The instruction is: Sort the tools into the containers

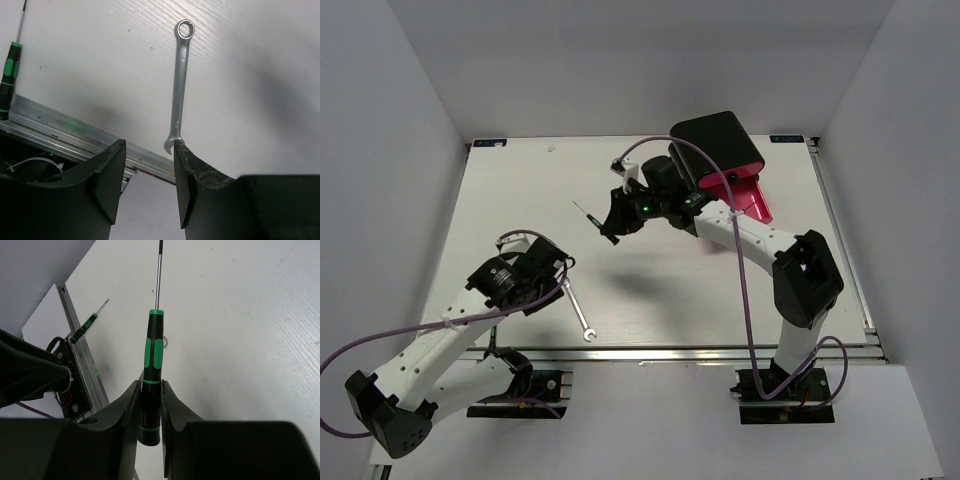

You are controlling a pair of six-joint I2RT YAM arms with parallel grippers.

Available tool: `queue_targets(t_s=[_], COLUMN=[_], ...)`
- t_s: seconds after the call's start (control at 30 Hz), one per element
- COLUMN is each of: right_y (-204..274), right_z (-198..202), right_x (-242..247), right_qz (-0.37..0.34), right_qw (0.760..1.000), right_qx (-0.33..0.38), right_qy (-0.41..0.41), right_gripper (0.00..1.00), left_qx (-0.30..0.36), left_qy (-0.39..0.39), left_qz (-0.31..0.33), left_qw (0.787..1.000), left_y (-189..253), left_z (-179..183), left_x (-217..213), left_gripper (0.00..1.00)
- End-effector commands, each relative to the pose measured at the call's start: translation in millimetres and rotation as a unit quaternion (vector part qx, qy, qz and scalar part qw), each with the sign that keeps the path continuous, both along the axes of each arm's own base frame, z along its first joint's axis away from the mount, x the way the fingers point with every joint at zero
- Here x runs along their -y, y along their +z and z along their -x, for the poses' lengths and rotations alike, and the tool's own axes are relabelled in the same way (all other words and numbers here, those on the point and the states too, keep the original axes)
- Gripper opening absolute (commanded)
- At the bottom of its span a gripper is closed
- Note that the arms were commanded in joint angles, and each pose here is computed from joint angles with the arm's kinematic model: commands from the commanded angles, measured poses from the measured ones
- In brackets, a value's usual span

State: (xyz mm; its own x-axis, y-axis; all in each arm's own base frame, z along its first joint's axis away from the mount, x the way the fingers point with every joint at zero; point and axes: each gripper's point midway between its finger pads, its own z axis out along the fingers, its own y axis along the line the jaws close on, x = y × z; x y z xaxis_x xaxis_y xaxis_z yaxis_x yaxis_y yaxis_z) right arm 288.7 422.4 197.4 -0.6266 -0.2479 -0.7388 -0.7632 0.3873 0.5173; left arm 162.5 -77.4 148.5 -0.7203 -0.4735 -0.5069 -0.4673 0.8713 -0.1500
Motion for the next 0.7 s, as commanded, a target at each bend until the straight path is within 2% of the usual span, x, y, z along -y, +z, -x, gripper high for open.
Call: queue_targets(t_s=[0.0,0.2,0.27,0.43,0.53,0.67], right_y=[37,60,59,57,54,61], right_z=[-6,-19,-17,-33,-34,-38], right_x=[17,65,85,147,179,210], right_qz=[-0.035,-0.035,-0.025,0.035,0.064,0.088], right_qw=[0.999,0.995,0.995,0.993,0.990,0.987], right_qx=[0.036,0.086,0.081,0.115,0.128,0.130], right_qy=[0.017,0.036,0.045,0.016,-0.006,-0.037], right_gripper=[0.00,0.00,0.00,0.00,0.00,0.00], left_qx=[0.024,0.017,0.008,0.001,0.022,0.031], left_qy=[-0.009,-0.018,-0.027,-0.038,-0.036,-0.022], left_qz=[-0.002,-0.009,-0.010,-0.011,-0.004,-0.006], left_qw=[1.000,1.000,1.000,0.999,0.999,0.999], left_y=[6,-7,-14,-25,-23,-24], left_z=[-11,-13,-15,-21,-23,-10], left_x=[3,5,10,17,15,1], left_gripper=[0.53,0.53,0.53,0.53,0.53,0.53])
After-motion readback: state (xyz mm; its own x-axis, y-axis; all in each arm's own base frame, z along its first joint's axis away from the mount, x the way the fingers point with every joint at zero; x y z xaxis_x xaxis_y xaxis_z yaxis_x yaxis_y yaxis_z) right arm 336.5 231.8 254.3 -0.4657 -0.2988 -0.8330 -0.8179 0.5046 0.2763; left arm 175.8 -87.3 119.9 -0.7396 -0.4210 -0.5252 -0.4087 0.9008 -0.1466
